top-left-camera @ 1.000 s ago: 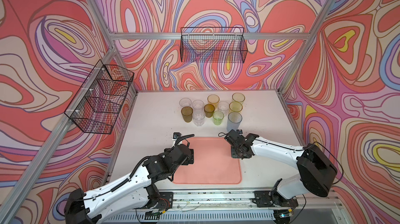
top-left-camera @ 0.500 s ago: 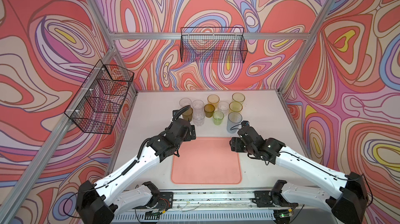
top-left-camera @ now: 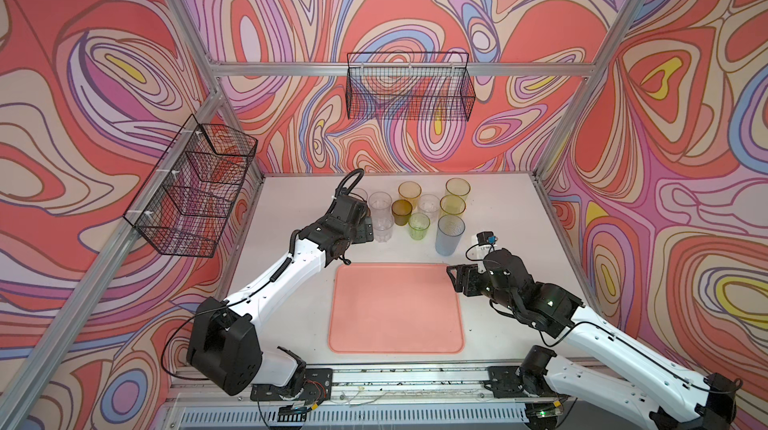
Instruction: Place the glasses into the tray
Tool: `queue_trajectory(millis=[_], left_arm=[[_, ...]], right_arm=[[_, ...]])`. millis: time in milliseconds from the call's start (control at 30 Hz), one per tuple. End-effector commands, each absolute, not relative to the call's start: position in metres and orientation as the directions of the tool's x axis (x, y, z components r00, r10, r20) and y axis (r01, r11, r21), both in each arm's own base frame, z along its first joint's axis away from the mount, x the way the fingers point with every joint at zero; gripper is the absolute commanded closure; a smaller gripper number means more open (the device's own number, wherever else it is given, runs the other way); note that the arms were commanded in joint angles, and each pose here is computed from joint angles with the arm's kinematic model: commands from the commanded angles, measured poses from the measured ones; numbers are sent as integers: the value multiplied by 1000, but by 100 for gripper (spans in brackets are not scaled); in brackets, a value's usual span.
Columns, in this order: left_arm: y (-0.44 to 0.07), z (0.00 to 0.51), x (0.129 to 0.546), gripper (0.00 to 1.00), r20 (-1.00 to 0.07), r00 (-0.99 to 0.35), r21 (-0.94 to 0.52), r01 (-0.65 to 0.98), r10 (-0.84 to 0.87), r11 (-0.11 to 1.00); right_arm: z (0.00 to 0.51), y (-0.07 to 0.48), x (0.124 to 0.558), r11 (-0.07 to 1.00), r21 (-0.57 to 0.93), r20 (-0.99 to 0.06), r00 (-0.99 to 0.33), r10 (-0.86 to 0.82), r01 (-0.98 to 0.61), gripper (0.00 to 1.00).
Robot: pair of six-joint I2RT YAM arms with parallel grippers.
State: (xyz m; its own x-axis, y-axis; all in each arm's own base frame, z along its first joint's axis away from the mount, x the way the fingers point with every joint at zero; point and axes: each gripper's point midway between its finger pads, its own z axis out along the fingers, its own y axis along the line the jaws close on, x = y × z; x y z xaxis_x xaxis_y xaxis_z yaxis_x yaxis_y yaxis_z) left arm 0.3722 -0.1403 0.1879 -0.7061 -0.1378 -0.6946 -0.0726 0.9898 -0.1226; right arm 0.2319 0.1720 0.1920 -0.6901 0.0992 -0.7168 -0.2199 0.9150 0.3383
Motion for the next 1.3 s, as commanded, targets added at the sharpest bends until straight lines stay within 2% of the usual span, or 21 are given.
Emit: queue_trajectory(millis=[0, 133, 167, 200, 233, 433, 600, 933, 1067, 1133, 1267], left_arm=[[-133, 188, 387, 8, -696, -707, -96, -88, -130, 992], [-120, 179, 400, 19, -670, -719, -104, -151, -181, 983], [-118, 176, 404, 23, -668, -722, -98, -156, -181, 983], [-117, 176, 408, 25, -670, -721, -94, -156, -178, 983], [-117, 175, 411, 28, -669, -723, -89, -154, -174, 984], [-112, 169, 428, 32, -651, -742, -56, -164, -160, 985], [-111, 161, 439, 43, -638, -750, -70, -170, -175, 983], [-115, 143, 459, 50, -602, -786, -36, -150, -141, 988], [-114, 138, 463, 55, -593, -792, -33, -152, -142, 988], [-114, 135, 465, 61, -585, -798, -33, -154, -144, 988], [-114, 130, 468, 65, -579, -803, -26, -155, -141, 988]], right_arm=[[187, 172, 227, 910, 344, -702, -707, 87, -230, 21], [187, 160, 227, 921, 357, -694, -704, 152, -154, 20], [190, 159, 226, 918, 363, -704, -692, 158, -160, 18], [193, 157, 225, 915, 368, -712, -683, 164, -163, 6], [196, 155, 224, 913, 375, -719, -672, 177, -161, 2], [208, 156, 217, 896, 390, -736, -657, 165, -212, 2], [202, 159, 216, 894, 390, -727, -669, 152, -221, 2], [198, 149, 218, 911, 379, -722, -668, 182, -161, 1], [200, 143, 218, 918, 370, -731, -655, 191, -145, 2], [200, 139, 218, 922, 365, -731, -652, 200, -126, 2], [197, 139, 219, 927, 357, -722, -662, 200, -110, 1]])
